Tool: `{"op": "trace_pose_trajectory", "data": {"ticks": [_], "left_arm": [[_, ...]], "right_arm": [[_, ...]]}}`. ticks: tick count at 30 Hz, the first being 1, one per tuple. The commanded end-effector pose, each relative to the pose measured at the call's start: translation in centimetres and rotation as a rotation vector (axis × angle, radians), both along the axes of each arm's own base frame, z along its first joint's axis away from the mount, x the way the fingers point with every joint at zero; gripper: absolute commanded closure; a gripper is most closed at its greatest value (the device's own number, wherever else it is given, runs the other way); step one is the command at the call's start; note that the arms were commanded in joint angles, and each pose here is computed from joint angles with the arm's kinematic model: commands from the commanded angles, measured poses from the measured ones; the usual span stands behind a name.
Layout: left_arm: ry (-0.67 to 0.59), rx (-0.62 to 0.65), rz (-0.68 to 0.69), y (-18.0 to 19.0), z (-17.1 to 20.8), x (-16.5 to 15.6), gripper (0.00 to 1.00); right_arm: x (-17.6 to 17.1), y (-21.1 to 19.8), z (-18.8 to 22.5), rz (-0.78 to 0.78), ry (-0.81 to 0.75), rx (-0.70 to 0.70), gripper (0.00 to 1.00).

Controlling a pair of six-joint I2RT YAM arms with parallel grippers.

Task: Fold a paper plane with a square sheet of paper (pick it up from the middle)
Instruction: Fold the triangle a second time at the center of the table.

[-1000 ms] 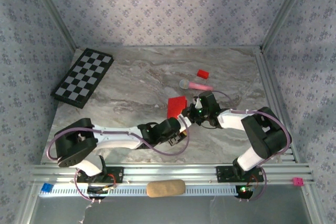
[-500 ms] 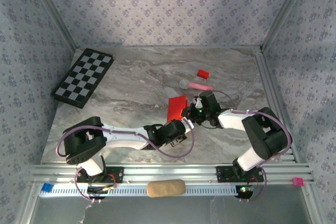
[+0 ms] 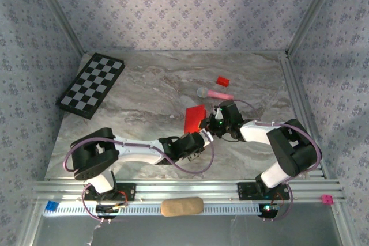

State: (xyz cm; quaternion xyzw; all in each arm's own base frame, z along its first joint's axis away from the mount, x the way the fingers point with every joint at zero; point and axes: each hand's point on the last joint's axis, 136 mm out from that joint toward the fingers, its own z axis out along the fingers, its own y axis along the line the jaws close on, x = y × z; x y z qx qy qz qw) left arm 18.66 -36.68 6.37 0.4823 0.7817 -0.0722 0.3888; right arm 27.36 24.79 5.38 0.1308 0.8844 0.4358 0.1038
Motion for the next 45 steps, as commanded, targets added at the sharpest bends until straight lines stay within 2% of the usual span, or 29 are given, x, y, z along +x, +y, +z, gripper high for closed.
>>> {"op": "trace_pose_trajectory", "data": {"ticks": [1,8,14,18,23,26,29,33,36,41,45], "left_arm": [[-0.030,-0.056,0.003,-1.1,1.9,0.4,0.63],[-0.034,-0.056,0.005,-1.0,1.9,0.4,0.71],[-0.035,-0.053,0.008,-1.0,1.9,0.5,0.87],[-0.038,-0.062,0.014,-1.1,2.2,0.6,0.89],[-0.017,-0.091,0.031,-1.0,2.4,0.7,1.00],[0.035,-0.130,0.050,-0.8,2.4,1.0,1.00],[0.116,-0.201,0.066,-0.5,2.5,1.2,1.00],[0.299,-0.328,0.081,-0.3,3.2,2.1,1.00],[0.346,-0.371,0.082,0.0,3.9,2.5,1.00],[0.448,-0.444,0.082,0.1,4.5,2.8,1.00],[0.501,-0.469,0.080,0.0,4.6,2.7,1.00]], "right_arm": [[-0.4,-0.5,0.0,-0.002,0.003,-0.007,0.90],[-0.4,-0.6,0.0,-0.004,0.005,-0.009,0.90],[-0.5,-0.7,-0.2,-0.006,0.008,-0.009,0.89],[-0.5,-0.8,-0.2,-0.008,0.006,-0.012,0.87],[-0.5,-1.2,-0.1,-0.018,-0.002,-0.019,0.82],[-0.4,-1.6,0.1,-0.021,-0.010,-0.028,0.80],[-0.5,-2.4,0.0,-0.038,-0.003,-0.054,0.73],[-0.7,-5.2,-0.2,-0.113,-0.002,-0.152,0.62],[-1.0,-6.8,0.4,-0.149,-0.032,-0.208,0.56],[-1.7,-8.2,1.7,-0.161,-0.076,-0.241,0.56],[-2.7,-7.7,2.3,-0.120,-0.096,-0.217,0.67]]}}
